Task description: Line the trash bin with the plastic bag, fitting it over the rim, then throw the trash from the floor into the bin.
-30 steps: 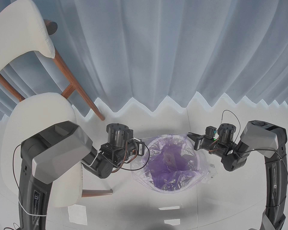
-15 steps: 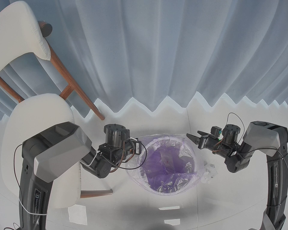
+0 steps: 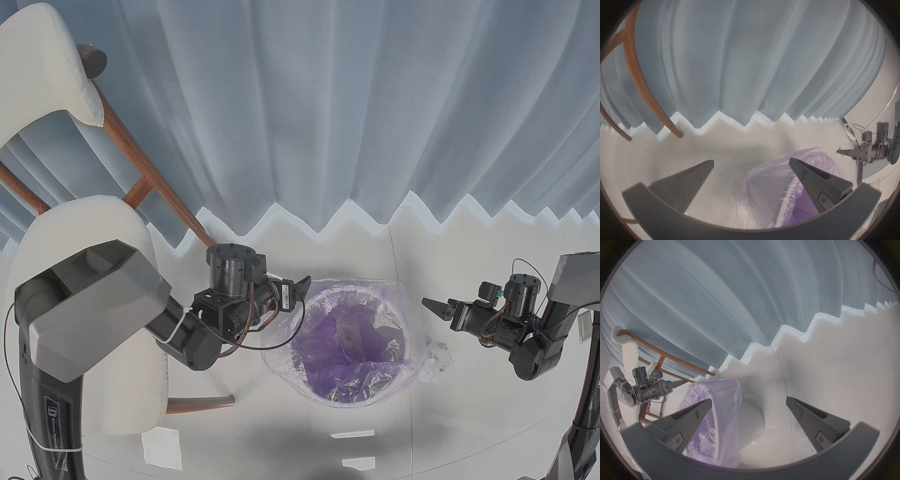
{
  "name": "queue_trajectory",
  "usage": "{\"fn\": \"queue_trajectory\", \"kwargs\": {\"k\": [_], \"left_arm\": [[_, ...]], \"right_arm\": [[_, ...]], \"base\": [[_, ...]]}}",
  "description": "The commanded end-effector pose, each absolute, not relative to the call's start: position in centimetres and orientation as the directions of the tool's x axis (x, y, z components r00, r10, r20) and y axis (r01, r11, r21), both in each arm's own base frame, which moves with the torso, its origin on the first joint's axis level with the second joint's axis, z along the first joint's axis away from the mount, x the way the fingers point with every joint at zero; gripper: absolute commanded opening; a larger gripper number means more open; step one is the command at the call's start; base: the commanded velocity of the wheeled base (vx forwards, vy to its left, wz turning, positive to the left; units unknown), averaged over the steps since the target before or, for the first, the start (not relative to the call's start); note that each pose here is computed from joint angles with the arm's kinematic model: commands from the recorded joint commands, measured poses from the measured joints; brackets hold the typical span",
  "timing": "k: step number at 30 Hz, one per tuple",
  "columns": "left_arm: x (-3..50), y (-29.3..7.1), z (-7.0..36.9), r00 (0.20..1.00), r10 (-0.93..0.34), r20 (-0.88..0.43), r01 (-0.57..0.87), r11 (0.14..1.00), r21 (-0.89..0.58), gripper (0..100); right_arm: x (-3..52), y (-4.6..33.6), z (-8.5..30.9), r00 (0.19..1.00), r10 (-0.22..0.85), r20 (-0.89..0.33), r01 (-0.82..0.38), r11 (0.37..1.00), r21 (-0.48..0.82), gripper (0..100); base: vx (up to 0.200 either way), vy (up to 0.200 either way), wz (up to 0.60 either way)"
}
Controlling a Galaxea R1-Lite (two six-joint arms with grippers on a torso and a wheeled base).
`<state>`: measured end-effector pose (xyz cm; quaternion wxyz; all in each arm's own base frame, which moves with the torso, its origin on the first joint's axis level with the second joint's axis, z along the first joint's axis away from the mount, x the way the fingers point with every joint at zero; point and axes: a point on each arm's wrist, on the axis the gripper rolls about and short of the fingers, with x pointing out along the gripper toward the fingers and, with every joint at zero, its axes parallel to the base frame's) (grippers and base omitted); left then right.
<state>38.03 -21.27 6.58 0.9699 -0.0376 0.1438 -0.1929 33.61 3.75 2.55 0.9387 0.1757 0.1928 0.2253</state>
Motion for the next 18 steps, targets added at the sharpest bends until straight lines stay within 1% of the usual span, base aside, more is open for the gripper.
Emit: {"fn": "queue_trajectory", "kwargs": {"k": [1,4,7,9,11,14,18], "left_arm": [[35.4,-19.6,10.5,0.898,-0.379,-0.224,0.354,0.924,-0.142,100],[32.9,-18.8,10.0,0.880,-0.384,-0.280,0.361,0.923,-0.132,100],[30.9,-18.7,9.4,0.857,-0.399,-0.325,0.378,0.917,-0.129,100],[28.2,-18.5,8.0,0.816,-0.416,-0.402,0.393,0.908,-0.144,100],[26.8,-18.3,6.6,0.785,-0.419,-0.455,0.396,0.906,-0.150,100],[26.0,-17.9,5.3,0.771,-0.414,-0.484,0.392,0.907,-0.153,100],[26.8,-18.2,2.9,0.771,-0.403,-0.493,0.382,0.912,-0.147,100]], "right_arm": [[30.3,3.0,2.7,0.831,0.479,-0.283,-0.352,0.847,0.399,100],[29.7,3.2,1.9,0.830,0.486,-0.274,-0.373,0.849,0.376,100],[29.4,3.3,1.5,0.822,0.489,-0.292,-0.385,0.855,0.347,100],[28.6,3.4,1.0,0.791,0.522,-0.319,-0.420,0.842,0.339,100],[28.2,3.5,0.8,0.769,0.549,-0.327,-0.446,0.828,0.341,100],[28.4,3.8,0.0,0.754,0.559,-0.346,-0.454,0.823,0.341,100],[28.9,4.0,-0.6,0.749,0.565,-0.346,-0.463,0.820,0.336,100]], "base": [[0.000,0.000,0.00],[0.000,0.000,0.00],[0.000,0.000,0.00],[0.000,0.000,0.00],[0.000,0.000,0.00],[0.000,0.000,0.00],[0.000,0.000,0.00]]}}
